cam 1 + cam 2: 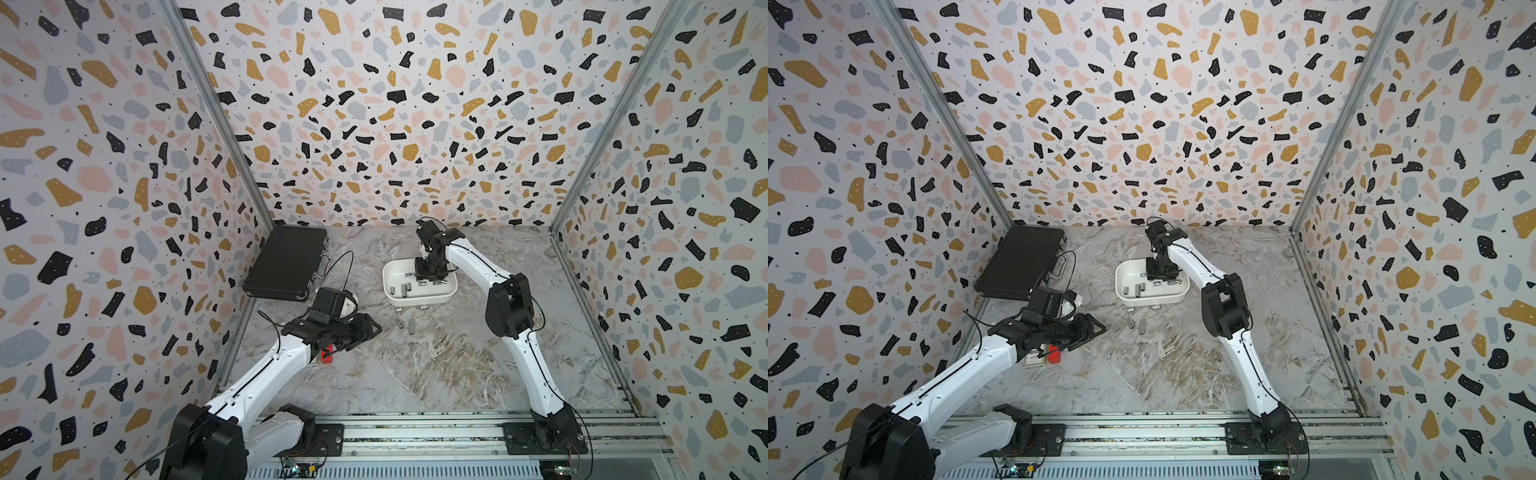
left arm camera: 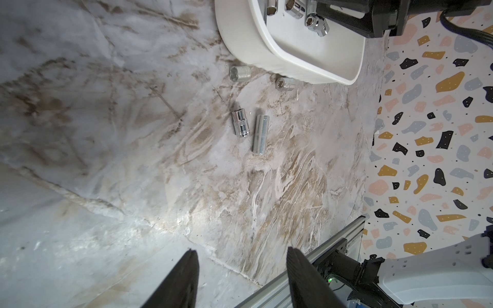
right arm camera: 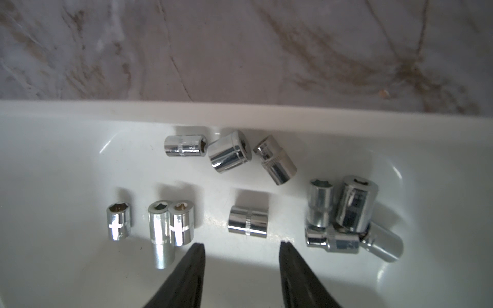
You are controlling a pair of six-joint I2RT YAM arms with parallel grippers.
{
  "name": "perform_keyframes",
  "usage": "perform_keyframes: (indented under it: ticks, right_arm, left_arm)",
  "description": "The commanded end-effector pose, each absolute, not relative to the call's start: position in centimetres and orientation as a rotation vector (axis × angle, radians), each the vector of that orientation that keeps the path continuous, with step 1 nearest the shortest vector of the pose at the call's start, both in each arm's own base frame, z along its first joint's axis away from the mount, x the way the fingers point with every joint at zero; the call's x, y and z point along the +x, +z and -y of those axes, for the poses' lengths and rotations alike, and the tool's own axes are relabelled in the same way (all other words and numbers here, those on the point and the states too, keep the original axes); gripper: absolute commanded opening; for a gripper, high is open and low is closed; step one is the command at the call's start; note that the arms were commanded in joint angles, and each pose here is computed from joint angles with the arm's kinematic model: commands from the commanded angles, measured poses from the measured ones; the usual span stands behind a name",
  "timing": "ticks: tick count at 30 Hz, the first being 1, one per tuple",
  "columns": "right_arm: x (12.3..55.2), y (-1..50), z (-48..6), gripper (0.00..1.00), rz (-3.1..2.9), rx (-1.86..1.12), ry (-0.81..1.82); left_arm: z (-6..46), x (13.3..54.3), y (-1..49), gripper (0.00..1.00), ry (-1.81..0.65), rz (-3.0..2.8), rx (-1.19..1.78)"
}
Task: Put the socket on the desktop into the storage box
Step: Place the socket head in the storage box.
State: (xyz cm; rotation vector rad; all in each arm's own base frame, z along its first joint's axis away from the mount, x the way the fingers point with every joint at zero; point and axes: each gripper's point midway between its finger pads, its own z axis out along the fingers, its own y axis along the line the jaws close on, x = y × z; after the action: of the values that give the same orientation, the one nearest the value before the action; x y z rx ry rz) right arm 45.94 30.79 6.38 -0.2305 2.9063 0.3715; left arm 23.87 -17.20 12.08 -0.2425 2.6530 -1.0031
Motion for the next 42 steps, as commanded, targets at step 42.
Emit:
perform_keyframes:
  ticks: [42]
  right_arm:
    - [26.3, 18.5, -24.6, 0.49, -2.583, -0.409, 0.907]
  left_arm:
    - [19.3, 27.4, 11.0, 0.55, -0.667, -2.729, -0.182]
